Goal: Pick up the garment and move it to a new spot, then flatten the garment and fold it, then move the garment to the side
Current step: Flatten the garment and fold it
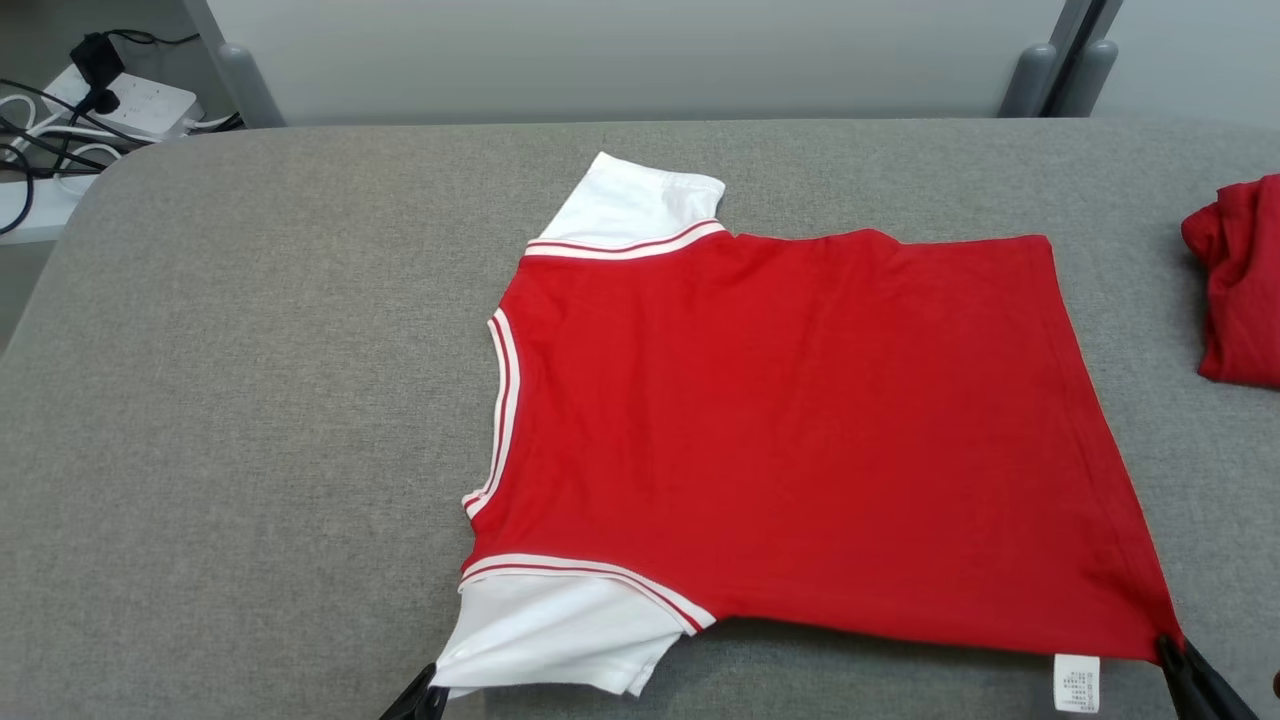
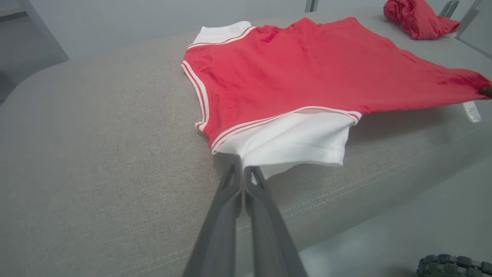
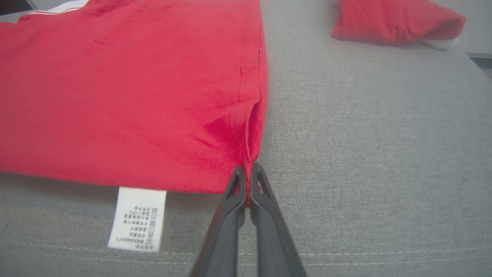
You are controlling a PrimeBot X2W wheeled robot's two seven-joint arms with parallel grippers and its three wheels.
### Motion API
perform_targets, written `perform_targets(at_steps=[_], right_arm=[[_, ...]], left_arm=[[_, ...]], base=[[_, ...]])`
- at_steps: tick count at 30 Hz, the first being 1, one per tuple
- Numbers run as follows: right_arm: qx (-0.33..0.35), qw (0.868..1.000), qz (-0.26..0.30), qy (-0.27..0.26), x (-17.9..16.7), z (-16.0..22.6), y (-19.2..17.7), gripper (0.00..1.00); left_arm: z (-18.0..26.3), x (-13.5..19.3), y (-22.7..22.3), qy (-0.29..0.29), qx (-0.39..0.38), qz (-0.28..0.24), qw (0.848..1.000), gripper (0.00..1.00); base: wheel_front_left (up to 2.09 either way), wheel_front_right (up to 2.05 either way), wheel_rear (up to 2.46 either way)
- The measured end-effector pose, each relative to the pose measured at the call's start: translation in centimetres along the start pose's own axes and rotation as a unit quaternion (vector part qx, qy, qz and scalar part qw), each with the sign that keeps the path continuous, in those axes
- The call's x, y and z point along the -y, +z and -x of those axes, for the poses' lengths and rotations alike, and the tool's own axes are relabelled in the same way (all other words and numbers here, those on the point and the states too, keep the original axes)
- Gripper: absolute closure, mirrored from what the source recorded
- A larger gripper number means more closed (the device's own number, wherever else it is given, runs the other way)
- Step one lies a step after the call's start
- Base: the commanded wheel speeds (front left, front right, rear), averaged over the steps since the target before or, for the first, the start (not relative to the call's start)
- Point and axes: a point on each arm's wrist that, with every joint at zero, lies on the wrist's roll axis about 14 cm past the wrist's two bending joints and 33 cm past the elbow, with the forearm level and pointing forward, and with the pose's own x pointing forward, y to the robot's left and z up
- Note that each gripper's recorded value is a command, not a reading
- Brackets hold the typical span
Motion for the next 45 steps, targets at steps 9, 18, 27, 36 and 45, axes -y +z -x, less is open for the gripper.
perform_targets(at_steps=[9, 18, 27, 36, 45], right_arm=[[-0.007, 1.000, 0.007, -0.003, -0.3, 0.0, 1.1, 1.00], [0.000, 1.000, 0.030, 0.003, -0.2, -2.9, 4.2, 1.00], [-0.007, 0.999, 0.040, 0.003, 0.2, -6.1, 5.6, 1.00], [-0.026, 0.999, 0.030, 0.002, 0.2, -9.5, 5.9, 1.00], [-0.046, 0.998, 0.030, 0.010, -0.7, -12.5, 5.8, 1.00]], left_arm=[[-2.4, 1.0, 1.4, -0.030, 0.032, 0.002, 0.999, 1.00], [-6.2, 1.9, 2.7, -0.056, 0.064, -0.011, 0.996, 1.00], [-9.4, 0.9, 4.0, -0.048, 0.091, -0.023, 0.994, 1.00], [-13.3, -0.2, 5.4, -0.043, 0.117, -0.025, 0.992, 1.00], [-17.0, -0.6, 6.3, -0.055, 0.136, -0.055, 0.988, 1.00]], base=[[0.00, 0.00, 0.00], [0.00, 0.00, 0.00], [0.00, 0.00, 0.00], [0.00, 0.00, 0.00], [0.00, 0.00, 0.00]])
